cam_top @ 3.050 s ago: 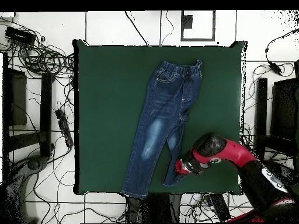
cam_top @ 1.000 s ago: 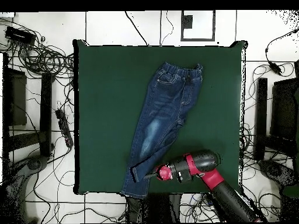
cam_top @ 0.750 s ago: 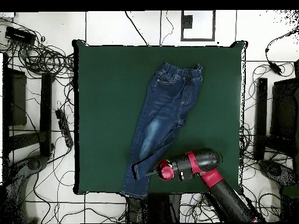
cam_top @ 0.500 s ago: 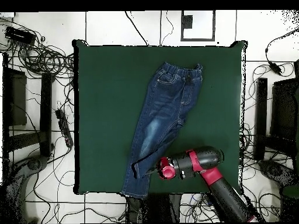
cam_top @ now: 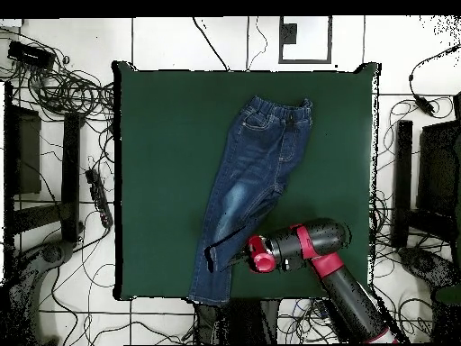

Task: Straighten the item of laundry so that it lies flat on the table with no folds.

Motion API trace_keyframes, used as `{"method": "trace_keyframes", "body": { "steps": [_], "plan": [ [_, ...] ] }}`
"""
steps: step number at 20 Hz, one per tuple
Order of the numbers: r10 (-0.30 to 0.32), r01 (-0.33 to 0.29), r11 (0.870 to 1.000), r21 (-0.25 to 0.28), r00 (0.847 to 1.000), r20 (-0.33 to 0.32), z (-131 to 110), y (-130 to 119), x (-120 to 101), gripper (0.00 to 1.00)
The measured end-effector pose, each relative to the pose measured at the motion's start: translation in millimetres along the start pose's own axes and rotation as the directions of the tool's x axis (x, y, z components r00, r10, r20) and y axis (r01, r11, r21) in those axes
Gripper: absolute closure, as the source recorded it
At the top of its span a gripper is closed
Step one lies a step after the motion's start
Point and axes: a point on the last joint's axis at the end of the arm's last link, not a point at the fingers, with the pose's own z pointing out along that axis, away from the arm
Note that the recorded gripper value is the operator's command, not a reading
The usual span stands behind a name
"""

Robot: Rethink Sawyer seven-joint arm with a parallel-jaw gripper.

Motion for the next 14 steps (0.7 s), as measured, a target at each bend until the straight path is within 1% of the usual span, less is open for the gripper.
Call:
{"method": "trace_keyframes", "body": {
  "steps": [8, 11, 14],
  "plan": [
    [-0.024, 0.024, 1.000, -0.003, 0.999, -0.021, -10, 10, -2, 1.00],
    [-0.022, 0.022, 1.000, 0.005, 0.999, -0.034, -14, 12, 0, 1.00],
    [-0.016, 0.017, 1.000, 0.025, 0.999, -0.044, -21, 14, 1, 1.00]
  ]
}}
